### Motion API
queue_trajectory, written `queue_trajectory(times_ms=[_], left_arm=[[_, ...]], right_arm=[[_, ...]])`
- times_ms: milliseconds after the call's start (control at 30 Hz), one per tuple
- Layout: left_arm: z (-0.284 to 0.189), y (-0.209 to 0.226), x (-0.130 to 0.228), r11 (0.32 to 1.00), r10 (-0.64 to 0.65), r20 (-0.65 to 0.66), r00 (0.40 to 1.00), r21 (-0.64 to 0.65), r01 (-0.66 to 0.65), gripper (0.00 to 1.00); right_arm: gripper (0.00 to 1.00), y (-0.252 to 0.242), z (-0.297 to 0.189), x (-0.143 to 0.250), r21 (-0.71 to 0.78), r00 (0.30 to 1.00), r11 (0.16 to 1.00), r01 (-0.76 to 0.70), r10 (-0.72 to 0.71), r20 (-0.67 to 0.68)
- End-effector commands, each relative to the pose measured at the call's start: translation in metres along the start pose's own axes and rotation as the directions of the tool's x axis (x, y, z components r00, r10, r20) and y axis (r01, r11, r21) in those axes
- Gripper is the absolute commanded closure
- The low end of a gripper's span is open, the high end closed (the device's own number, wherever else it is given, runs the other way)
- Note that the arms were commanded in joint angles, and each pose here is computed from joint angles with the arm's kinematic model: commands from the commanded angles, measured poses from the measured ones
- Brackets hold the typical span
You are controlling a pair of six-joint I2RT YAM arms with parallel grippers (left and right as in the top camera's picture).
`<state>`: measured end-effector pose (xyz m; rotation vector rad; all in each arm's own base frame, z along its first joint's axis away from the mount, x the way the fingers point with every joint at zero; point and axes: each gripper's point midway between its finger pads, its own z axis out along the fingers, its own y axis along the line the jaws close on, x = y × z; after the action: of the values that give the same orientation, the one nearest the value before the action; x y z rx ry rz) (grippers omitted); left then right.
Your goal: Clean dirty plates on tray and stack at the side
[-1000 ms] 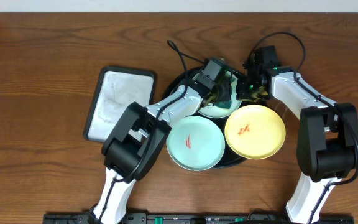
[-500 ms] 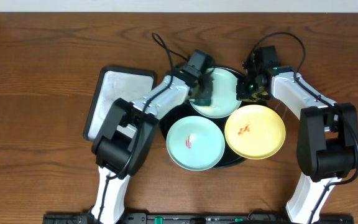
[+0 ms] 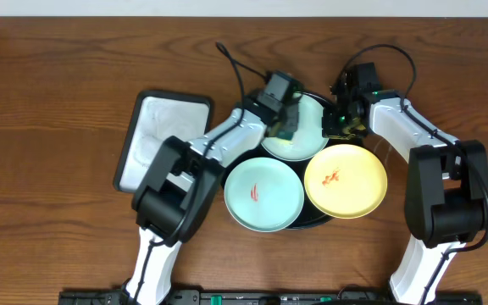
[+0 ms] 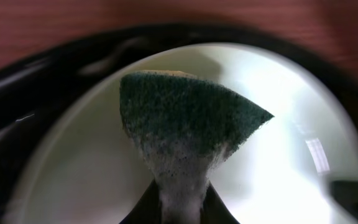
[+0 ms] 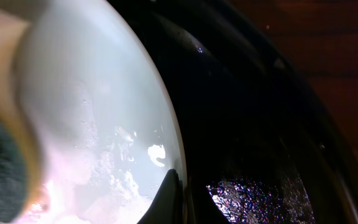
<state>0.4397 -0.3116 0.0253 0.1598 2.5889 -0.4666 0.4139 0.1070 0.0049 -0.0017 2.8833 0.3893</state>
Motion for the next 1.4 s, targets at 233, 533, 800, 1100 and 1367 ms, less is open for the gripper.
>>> queue_trajectory(times_ms=[233, 533, 800, 1100, 1367], left_arm=[[0.014, -0.009, 0.048, 1.0, 0.021, -0.133, 0.991, -0.003, -0.021, 0.93], [-0.021, 0.071, 0.018, 0.963, 0.1, -0.131, 0.986, -0.235, -0.129, 0.93], [-0.072, 0.058, -0.029, 0.936, 0.255, -0.006, 0.967, -0.25, -0.249, 0.93], [-0.157, 0.059, -0.042, 0.942, 0.232, 0.033, 0.972, -0.258, -0.216, 0.93], [-0.216, 0.139, 0.005, 0.916, 0.057, -0.185, 0.981, -0.382, -0.125, 0.93]], right_arm=[[0.99, -0.004, 0.008, 0.015, 0.023, 0.998, 0.999, 0.031, -0.03, -0.05], [0.99, -0.004, 0.008, 0.016, 0.024, 0.998, 0.999, 0.03, -0.029, -0.054], [0.99, -0.005, 0.008, 0.017, 0.024, 0.998, 0.999, 0.03, -0.029, -0.057], [0.99, -0.003, 0.003, 0.014, 0.021, 0.999, 0.999, 0.033, -0.032, -0.044], [0.99, 0.015, -0.057, -0.015, 0.013, 0.99, 0.997, 0.079, -0.08, 0.118]])
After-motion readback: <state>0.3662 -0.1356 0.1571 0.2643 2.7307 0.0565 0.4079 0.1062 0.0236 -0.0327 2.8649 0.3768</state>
